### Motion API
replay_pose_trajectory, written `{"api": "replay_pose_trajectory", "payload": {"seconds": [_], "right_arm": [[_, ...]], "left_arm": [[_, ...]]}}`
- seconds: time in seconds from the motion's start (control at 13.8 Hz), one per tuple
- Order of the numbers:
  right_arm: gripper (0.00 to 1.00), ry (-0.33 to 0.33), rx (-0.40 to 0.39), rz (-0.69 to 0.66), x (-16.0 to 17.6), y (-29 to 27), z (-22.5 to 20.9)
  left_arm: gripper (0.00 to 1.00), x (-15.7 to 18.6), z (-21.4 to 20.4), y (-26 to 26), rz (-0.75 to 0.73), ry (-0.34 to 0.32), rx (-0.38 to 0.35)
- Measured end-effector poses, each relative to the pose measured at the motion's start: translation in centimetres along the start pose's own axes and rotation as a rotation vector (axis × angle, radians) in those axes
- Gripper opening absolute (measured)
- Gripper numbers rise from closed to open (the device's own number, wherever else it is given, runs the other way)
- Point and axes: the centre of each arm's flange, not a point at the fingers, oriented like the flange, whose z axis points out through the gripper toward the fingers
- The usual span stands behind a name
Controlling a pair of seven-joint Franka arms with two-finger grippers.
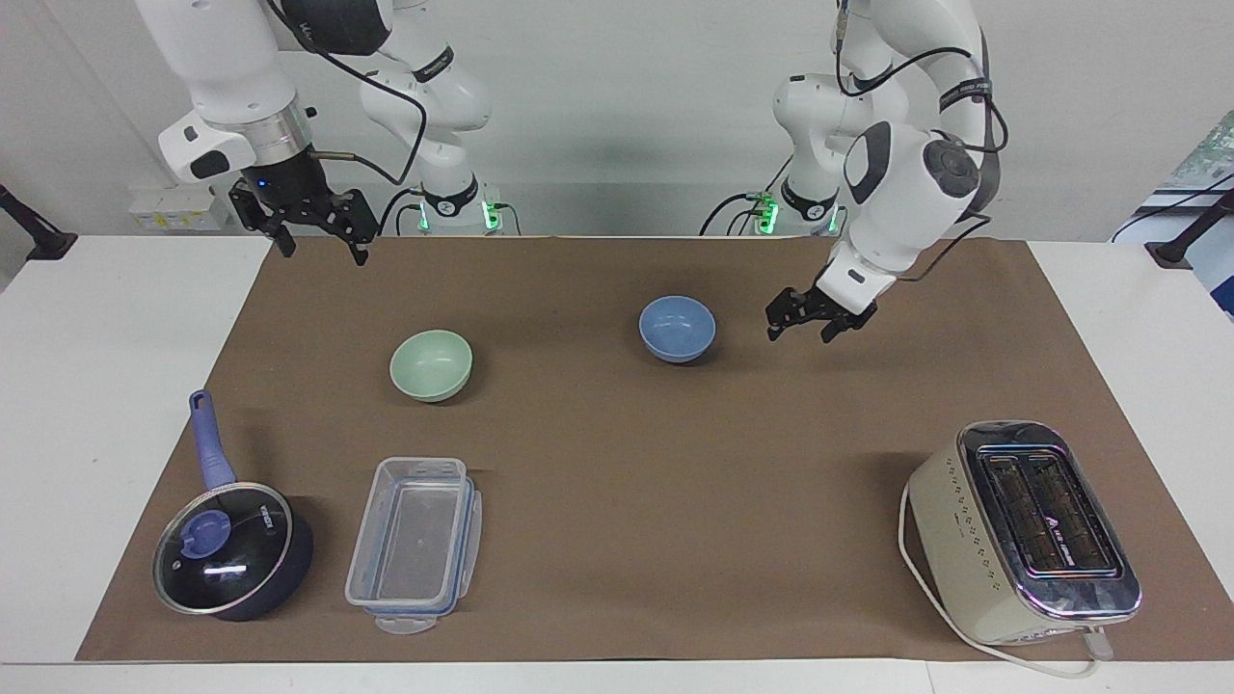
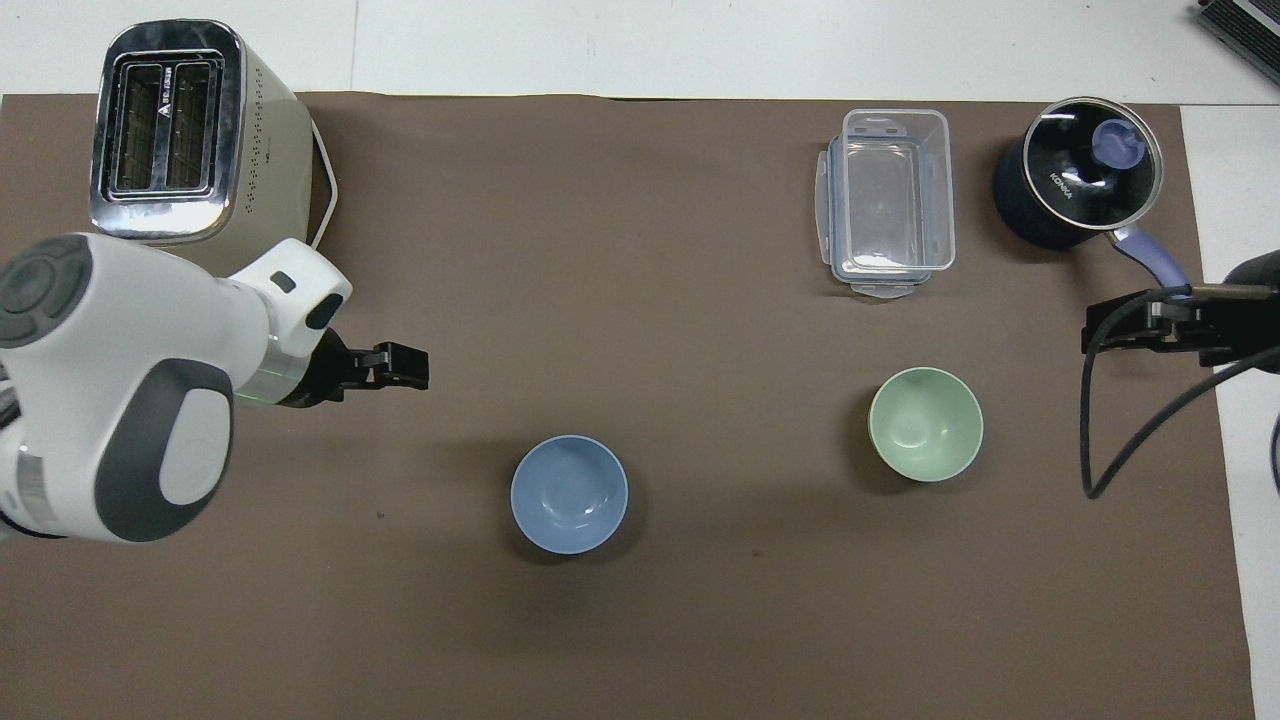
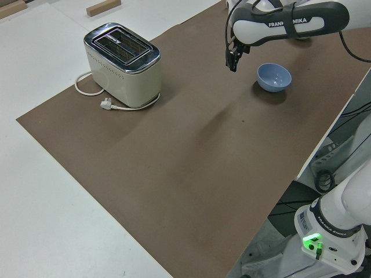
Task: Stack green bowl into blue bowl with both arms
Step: 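Release the blue bowl with the left gripper while the right gripper reaches, then grasp the rim of the green bowl with the right gripper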
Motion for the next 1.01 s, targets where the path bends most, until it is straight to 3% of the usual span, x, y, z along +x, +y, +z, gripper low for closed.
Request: {"api": "replay_pose_trajectory", "payload": {"seconds": [0.43, 0.65, 1.01], "right_arm": [[1.00, -0.031, -0.003, -0.010, 0.3, 1.1, 6.2], [1.00, -0.045, 0.008, -0.006, 0.0, 1.1, 9.9], [1.00, -0.030, 0.039, -0.018, -1.0, 0.9, 17.2]], "left_arm": [[1.00, 2.3, -8.2, -3.8, 0.023, 0.064, 0.133], [1.00, 2.9, -10.9, -6.7, 0.057, 0.078, 0.149], [1.00, 1.9, -16.3, -7.9, 0.059, 0.033, 0.177]]}}
